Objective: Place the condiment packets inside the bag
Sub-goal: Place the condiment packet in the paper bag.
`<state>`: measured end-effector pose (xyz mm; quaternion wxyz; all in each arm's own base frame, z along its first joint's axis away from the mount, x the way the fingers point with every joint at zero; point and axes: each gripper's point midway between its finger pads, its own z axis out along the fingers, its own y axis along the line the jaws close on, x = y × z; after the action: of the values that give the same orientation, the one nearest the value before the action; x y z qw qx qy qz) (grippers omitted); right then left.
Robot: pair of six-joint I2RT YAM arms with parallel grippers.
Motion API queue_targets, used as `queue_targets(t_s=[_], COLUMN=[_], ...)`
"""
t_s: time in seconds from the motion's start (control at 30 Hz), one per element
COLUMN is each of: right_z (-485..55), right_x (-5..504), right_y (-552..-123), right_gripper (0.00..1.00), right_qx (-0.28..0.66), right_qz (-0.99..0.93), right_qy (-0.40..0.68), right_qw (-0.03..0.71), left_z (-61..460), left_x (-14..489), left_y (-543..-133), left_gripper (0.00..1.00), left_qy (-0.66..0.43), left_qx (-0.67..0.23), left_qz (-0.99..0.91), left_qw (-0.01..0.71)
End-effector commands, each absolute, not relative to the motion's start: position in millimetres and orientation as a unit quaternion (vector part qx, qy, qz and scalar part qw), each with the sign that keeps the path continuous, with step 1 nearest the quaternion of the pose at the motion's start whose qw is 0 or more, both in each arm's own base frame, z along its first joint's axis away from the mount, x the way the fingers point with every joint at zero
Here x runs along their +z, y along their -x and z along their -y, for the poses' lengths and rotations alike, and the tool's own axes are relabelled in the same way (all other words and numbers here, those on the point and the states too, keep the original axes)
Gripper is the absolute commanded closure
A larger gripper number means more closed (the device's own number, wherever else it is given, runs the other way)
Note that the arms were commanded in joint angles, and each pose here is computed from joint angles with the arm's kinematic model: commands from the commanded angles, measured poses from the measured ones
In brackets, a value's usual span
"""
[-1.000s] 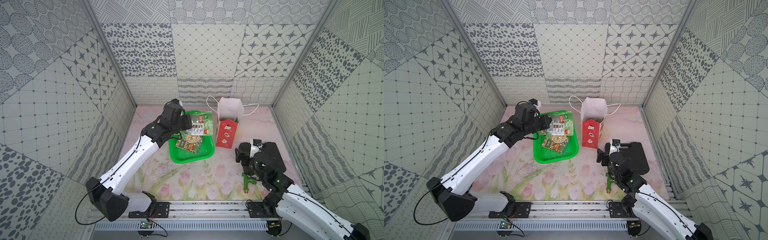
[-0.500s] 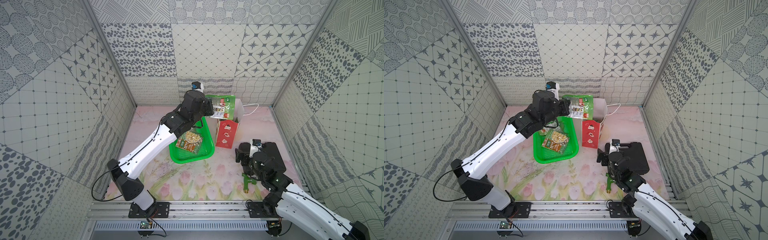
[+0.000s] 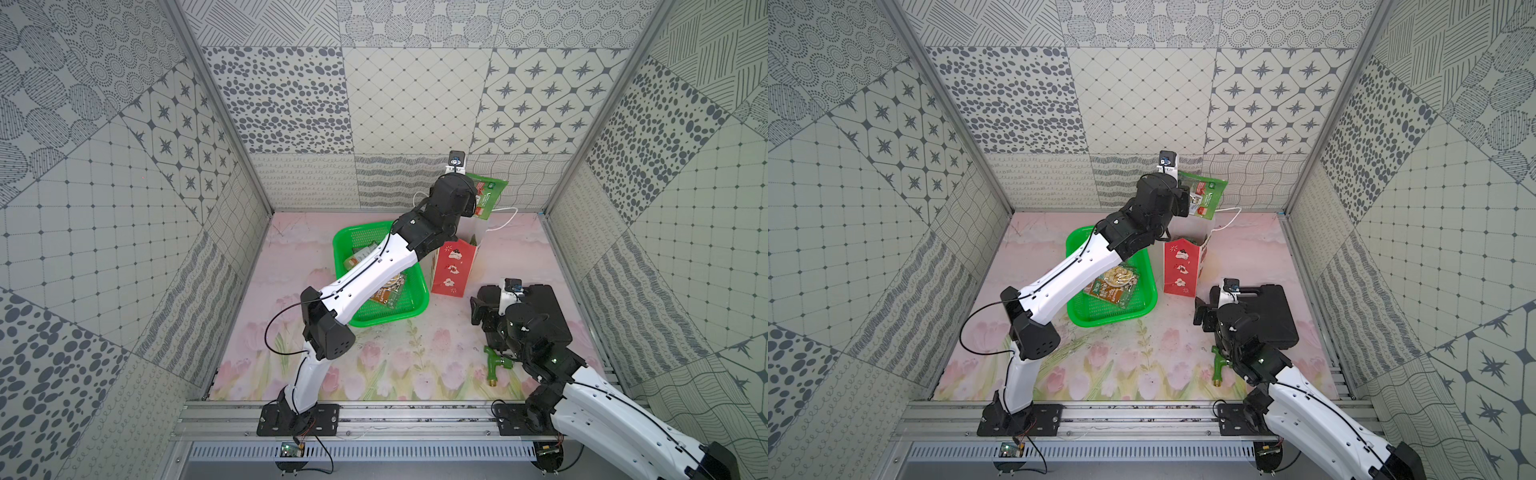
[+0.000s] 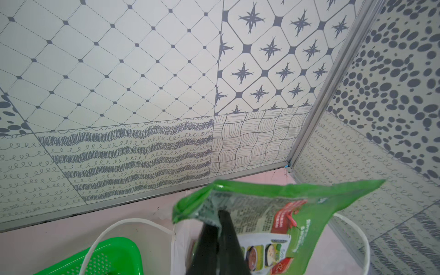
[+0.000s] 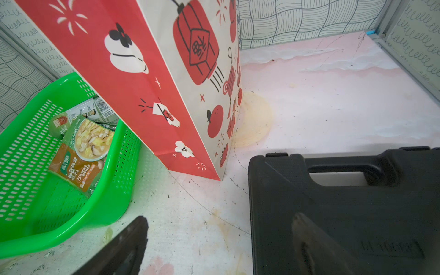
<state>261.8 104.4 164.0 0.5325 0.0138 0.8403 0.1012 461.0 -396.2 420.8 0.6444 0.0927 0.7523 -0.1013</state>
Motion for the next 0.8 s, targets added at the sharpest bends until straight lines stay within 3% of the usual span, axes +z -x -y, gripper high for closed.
queue_targets(t_s=[0.0, 0.5, 0.57, 0.67, 0.77], right_z=[-106.5, -108.7, -109.0, -109.6, -109.9], right_x=[175.9, 174.8, 174.2, 174.1, 173.7], right_y=[-266.8, -267.2, -267.3, -267.4, -267.5], right_gripper=[0.03, 0.03, 0.03, 0.03, 0.03], right_qx=[0.107, 0.110, 0.110, 0.111, 0.111], right_qz=[-0.831, -0.833, -0.834, -0.834, -0.835], right_qy=[-0.015, -0.013, -0.013, -0.012, -0.011], right_qw=[0.546, 0.542, 0.541, 0.540, 0.539], left_z=[391.3, 371.9, 370.4, 370.6, 375.5], left_x=[416.0, 337.9, 337.6, 340.5, 352.2], left_y=[-471.0, -447.5, -442.2, -433.1, -420.4], left_gripper=[1.00, 0.98, 0.91, 0.63, 0.48], left_qy=[-0.122, -0.100, -0.098, -0.100, -0.109], left_qx=[0.025, 0.022, 0.011, -0.012, -0.057], left_qz=[-0.738, -0.835, -0.842, -0.851, -0.855], left_qw=[0.663, 0.540, 0.530, 0.515, 0.503])
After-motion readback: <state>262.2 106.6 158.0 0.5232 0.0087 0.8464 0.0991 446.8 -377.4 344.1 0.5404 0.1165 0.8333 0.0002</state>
